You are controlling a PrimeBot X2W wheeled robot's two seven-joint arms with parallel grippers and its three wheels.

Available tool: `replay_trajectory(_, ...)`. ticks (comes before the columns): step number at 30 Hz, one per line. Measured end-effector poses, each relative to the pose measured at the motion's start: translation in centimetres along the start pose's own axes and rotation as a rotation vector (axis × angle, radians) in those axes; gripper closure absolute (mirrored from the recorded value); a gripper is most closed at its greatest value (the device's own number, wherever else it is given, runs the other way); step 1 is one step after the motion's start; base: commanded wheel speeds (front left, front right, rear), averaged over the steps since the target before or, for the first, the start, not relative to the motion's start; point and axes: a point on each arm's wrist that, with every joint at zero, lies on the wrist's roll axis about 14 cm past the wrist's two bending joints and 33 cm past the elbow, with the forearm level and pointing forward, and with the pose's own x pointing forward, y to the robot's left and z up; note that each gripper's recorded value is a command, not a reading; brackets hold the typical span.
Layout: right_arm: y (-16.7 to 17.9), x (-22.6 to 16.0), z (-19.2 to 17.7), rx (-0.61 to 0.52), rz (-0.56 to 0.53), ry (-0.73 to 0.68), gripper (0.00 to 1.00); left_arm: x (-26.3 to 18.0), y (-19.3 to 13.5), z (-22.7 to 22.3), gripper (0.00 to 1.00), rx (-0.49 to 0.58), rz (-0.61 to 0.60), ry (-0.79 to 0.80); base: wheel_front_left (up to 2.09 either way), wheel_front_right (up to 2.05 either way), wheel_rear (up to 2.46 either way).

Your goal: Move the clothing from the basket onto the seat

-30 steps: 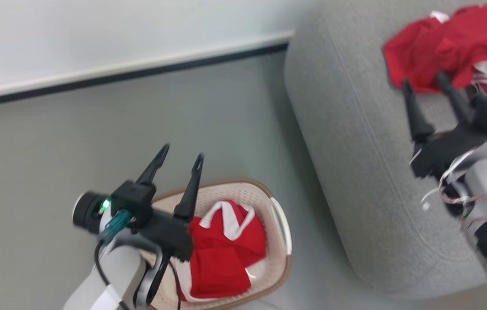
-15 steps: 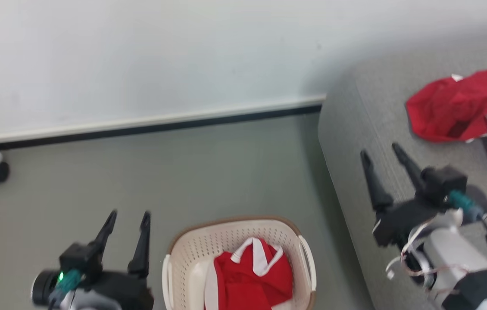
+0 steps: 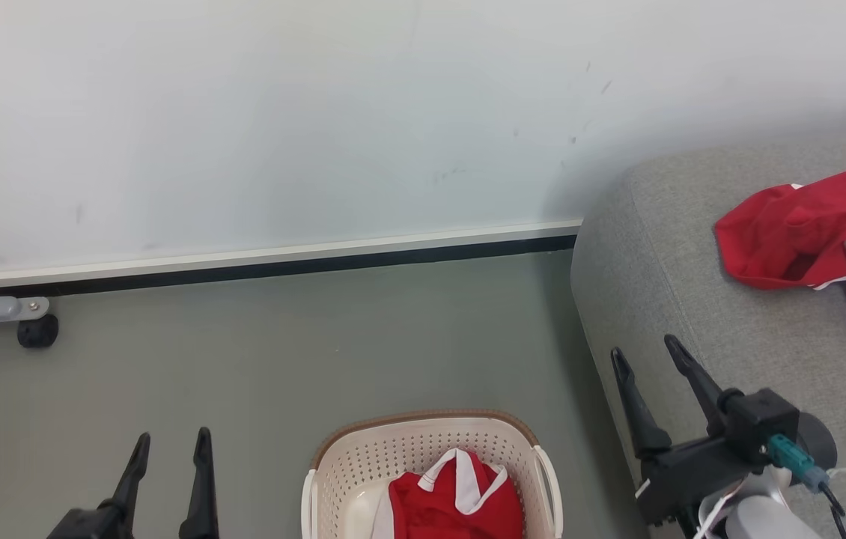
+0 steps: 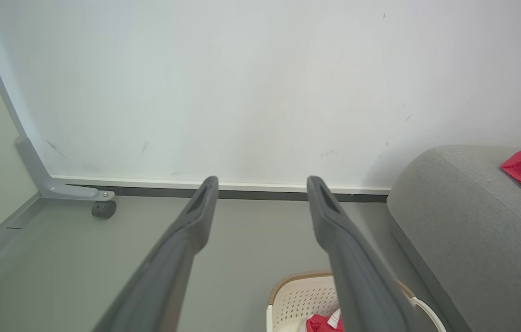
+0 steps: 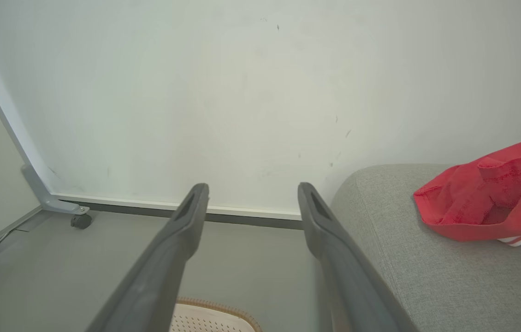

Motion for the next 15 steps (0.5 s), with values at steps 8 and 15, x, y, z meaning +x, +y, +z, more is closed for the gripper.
replay_trajectory(8,0.1,-1.7,-0.2,0.006,-0.019,-0.007,0.0,-1.4,0.8,0.4,0.0,0.003,0.045,-0.026,0.0,0.0,0.0)
replay_trajectory(15,-0.4,-3.0,-0.1,0.018,-0.053,-0.015,0.0,-2.5,1.5,0.6,0.0,0.0,0.082,-0.037,0.0,0.0,0.0)
